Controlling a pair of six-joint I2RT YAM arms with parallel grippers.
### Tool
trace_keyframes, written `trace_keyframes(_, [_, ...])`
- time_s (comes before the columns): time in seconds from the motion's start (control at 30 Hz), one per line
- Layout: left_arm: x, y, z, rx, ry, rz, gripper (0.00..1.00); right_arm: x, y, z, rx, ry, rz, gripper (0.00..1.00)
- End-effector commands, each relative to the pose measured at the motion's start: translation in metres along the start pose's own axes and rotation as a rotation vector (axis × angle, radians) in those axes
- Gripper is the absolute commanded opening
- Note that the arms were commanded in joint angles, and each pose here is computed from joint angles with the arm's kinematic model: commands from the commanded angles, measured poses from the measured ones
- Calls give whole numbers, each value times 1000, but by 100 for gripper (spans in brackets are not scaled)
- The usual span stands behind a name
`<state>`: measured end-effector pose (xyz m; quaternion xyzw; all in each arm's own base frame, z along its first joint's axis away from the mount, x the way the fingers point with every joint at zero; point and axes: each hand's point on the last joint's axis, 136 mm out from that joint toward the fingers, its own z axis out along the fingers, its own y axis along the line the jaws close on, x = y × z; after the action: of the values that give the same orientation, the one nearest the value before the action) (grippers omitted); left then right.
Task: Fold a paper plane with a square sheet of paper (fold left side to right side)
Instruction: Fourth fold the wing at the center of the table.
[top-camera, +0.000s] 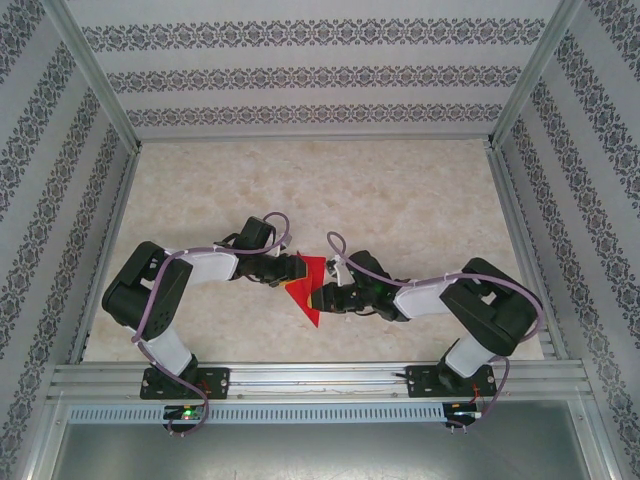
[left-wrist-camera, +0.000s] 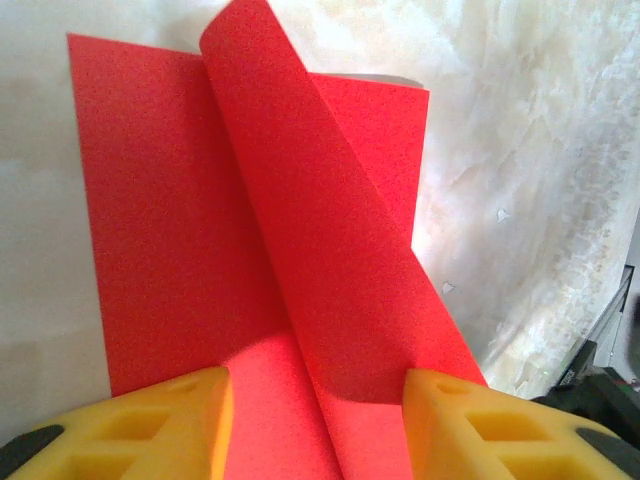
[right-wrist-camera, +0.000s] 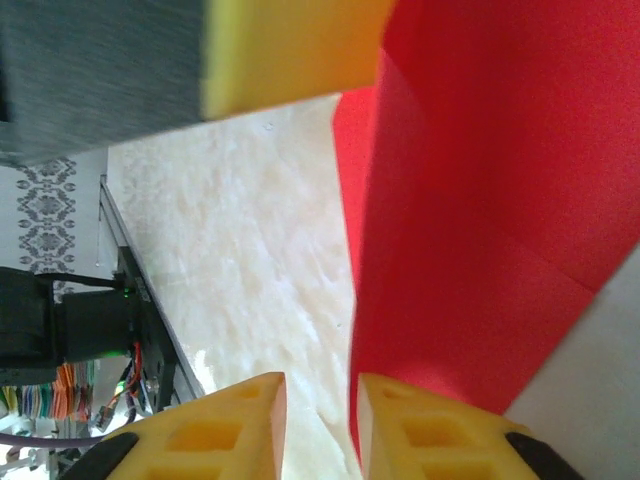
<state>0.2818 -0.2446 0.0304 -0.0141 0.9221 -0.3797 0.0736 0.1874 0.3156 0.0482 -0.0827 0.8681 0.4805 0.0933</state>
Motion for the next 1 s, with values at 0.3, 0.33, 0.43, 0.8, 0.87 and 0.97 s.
trace_keyframes(0.3, [10,28,10,-119,18,8,48,-21,-3,-21,60,-88,-14,42])
trace_keyframes(0.33, [9,28,10,-118,17,7,48,-22,-2,-20,61,-86,-15,43])
trace_keyframes(0.43, [10,28,10,-118,16,8,48,-28,-1,-13,62,-79,-17,43])
trace_keyframes(0.8, [9,26,10,-115,13,11,48,-45,-4,8,85,-57,-19,40])
trace_keyframes(0.87, [9,25,10,-112,14,12,48,-46,-6,10,93,-53,-19,38])
trace_keyframes(0.97, [8,25,9,-113,11,14,48,-46,-10,10,111,-56,-19,32])
